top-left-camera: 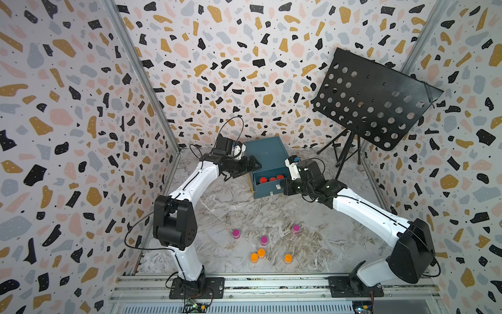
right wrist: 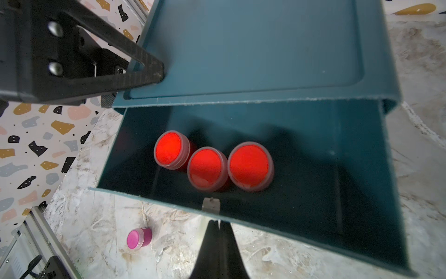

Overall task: Put the paint cans in the drawer according to color
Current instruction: Close the drawer in the storage box.

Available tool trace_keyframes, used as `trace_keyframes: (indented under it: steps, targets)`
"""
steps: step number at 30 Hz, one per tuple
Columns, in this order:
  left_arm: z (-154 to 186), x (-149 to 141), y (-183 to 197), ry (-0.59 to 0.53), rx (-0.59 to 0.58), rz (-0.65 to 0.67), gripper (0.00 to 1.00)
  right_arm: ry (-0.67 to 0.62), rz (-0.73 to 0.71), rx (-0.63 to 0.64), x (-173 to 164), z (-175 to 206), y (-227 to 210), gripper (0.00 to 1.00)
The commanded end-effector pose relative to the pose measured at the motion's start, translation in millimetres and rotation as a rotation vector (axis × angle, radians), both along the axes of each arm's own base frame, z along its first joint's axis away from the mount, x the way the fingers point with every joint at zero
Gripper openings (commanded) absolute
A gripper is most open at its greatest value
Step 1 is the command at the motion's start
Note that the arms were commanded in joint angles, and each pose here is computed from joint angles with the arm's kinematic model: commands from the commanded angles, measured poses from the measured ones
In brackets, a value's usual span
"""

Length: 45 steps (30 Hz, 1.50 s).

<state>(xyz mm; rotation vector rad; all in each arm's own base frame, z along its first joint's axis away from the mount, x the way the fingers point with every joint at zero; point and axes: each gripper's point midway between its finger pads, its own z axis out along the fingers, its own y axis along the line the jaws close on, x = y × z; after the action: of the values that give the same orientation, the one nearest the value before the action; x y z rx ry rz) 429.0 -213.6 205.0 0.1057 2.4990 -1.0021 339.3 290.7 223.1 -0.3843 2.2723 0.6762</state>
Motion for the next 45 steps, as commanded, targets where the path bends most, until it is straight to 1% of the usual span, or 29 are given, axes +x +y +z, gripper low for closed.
trace_keyframes:
  steps: [1, 24, 29, 30, 37, 40, 42, 45]
  targets:
    - [-52.7, -21.1, 14.6, 0.149, 0.127, 0.002, 0.96, -0.061, -0.023, 0.046, 15.2, 23.8, 7.1, 0.01]
    - [-48.9, -21.1, 12.6, 0.146, 0.113, -0.001, 0.96, -0.077, -0.123, 0.146, 52.2, 24.0, 22.0, 0.01]
    - [-48.4, -21.5, 12.3, 0.146, 0.109, -0.001, 0.96, -0.06, -0.142, 0.177, 59.9, 20.2, 24.3, 0.01]
    - [-48.0, -21.2, 12.6, 0.145, 0.109, 0.0, 0.96, -0.073, -0.142, 0.202, 62.9, 24.7, 26.9, 0.01]
    - [-48.8, -21.2, 12.0, 0.148, 0.105, 0.001, 0.96, -0.083, -0.122, 0.263, 66.4, 28.0, 36.2, 0.02]
    - [-47.9, -21.2, 11.9, 0.145, 0.105, 0.0, 0.96, -0.105, -0.118, 0.284, 62.9, 33.4, 33.9, 0.06]
    - [-47.8, -21.4, 11.9, 0.146, 0.105, 0.0, 0.96, -0.122, -0.118, 0.299, 58.1, 36.2, 30.2, 0.11]
    - [-46.0, -21.2, 11.8, 0.141, 0.104, 0.001, 0.96, -0.147, -0.126, 0.318, 49.0, 39.9, 20.9, 0.2]
